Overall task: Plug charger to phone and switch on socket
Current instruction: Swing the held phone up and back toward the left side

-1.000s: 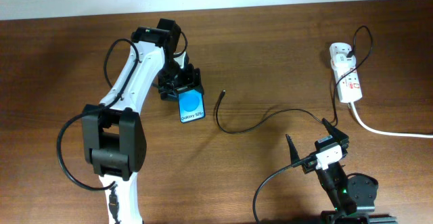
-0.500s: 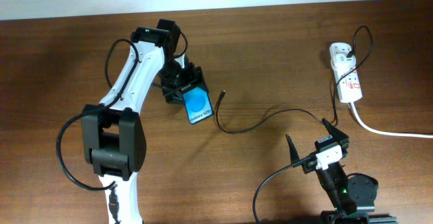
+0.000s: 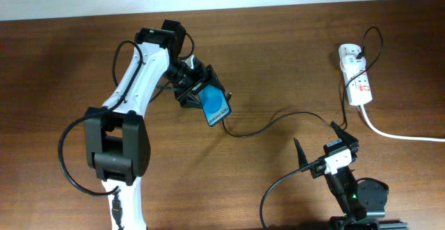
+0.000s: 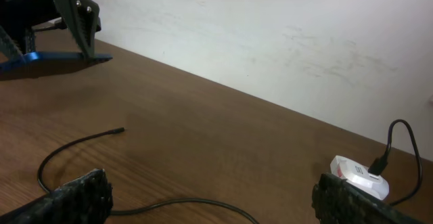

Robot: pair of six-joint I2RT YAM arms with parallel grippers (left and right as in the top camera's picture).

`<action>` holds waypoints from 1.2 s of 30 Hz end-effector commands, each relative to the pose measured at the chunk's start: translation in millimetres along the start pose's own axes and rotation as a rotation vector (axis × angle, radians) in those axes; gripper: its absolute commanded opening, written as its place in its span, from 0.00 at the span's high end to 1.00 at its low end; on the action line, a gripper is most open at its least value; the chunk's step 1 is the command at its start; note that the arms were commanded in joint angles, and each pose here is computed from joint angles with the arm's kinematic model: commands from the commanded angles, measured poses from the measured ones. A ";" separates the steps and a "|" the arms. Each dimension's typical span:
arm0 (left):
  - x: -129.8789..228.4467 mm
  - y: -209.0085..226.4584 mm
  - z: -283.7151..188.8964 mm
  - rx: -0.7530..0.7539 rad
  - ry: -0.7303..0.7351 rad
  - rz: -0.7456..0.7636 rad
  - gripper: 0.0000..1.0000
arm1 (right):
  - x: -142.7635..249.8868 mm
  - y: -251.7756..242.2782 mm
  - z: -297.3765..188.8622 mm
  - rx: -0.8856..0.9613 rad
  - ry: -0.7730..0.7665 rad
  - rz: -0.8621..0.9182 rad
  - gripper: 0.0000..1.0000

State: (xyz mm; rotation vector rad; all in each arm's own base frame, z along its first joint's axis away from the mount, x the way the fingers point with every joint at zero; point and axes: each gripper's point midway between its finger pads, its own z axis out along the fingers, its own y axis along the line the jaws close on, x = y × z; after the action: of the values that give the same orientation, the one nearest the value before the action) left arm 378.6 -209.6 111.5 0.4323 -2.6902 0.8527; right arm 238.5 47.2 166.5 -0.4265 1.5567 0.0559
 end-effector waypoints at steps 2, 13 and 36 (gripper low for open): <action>10.5 -25.2 -7.4 0.113 0.049 -0.003 0.75 | 2.1 1.9 0.4 -0.005 -0.001 -0.003 0.01; 30.7 -55.3 -15.9 0.290 0.175 -0.037 0.78 | 2.1 2.0 0.4 -0.005 -0.001 -0.004 0.01; 37.2 -66.1 -21.5 0.346 0.240 -0.147 0.94 | 2.1 2.0 0.4 -0.005 -0.001 -0.003 0.01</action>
State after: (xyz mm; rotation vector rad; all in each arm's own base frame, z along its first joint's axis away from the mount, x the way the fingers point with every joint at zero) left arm 370.7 -244.3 149.7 0.5570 -2.3716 1.1281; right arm 238.5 47.2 166.4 -0.4268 1.5570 0.0557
